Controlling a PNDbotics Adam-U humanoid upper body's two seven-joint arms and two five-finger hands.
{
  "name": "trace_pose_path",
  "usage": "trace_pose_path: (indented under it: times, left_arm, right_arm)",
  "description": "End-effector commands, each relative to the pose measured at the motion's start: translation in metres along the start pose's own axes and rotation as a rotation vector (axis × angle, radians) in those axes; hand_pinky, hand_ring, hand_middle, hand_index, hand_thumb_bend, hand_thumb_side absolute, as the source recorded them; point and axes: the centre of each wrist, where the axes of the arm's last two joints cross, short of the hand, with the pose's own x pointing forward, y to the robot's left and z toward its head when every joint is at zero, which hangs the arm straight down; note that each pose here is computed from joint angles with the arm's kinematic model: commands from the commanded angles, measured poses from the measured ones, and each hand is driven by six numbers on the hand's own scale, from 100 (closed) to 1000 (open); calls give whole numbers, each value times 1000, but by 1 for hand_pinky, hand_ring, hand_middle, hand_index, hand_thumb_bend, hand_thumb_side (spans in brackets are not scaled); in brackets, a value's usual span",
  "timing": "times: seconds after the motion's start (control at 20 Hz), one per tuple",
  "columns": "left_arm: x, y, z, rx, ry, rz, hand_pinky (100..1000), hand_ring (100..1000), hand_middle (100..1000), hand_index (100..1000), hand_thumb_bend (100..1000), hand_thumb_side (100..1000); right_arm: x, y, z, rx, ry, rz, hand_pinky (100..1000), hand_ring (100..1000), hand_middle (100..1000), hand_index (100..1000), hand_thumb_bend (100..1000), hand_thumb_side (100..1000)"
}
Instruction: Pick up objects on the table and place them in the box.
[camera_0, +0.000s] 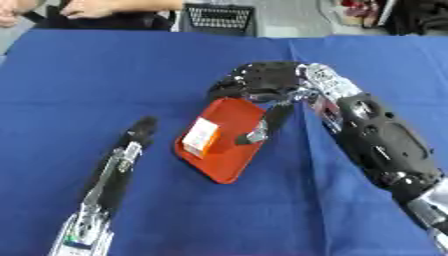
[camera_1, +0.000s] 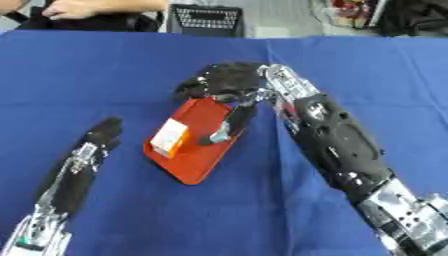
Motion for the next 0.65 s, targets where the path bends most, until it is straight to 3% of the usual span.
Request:
trace_pose_path:
  times: [0.05, 0.35, 0.65]
  left_arm:
    - [5, 3, -3, 11, -22, -4, 1000, 1000, 1000, 1000, 198, 1000]
    - [6, 4, -3, 19, -24, -5, 1000, 1000, 1000, 1000, 198, 1000]
    - [6, 5, -4, 30, -26, -4, 1000, 1000, 1000, 1000, 197, 1000]
  right_arm:
    - [4, -22, 25, -34, -85, 22, 766, 796, 870, 953, 318, 785]
    - [18, -28, 79, -281, -118, -153, 717, 739, 821, 916, 181, 751]
    - [32, -2, 126, -451, -70, -392, 679, 688, 780, 897, 108, 751]
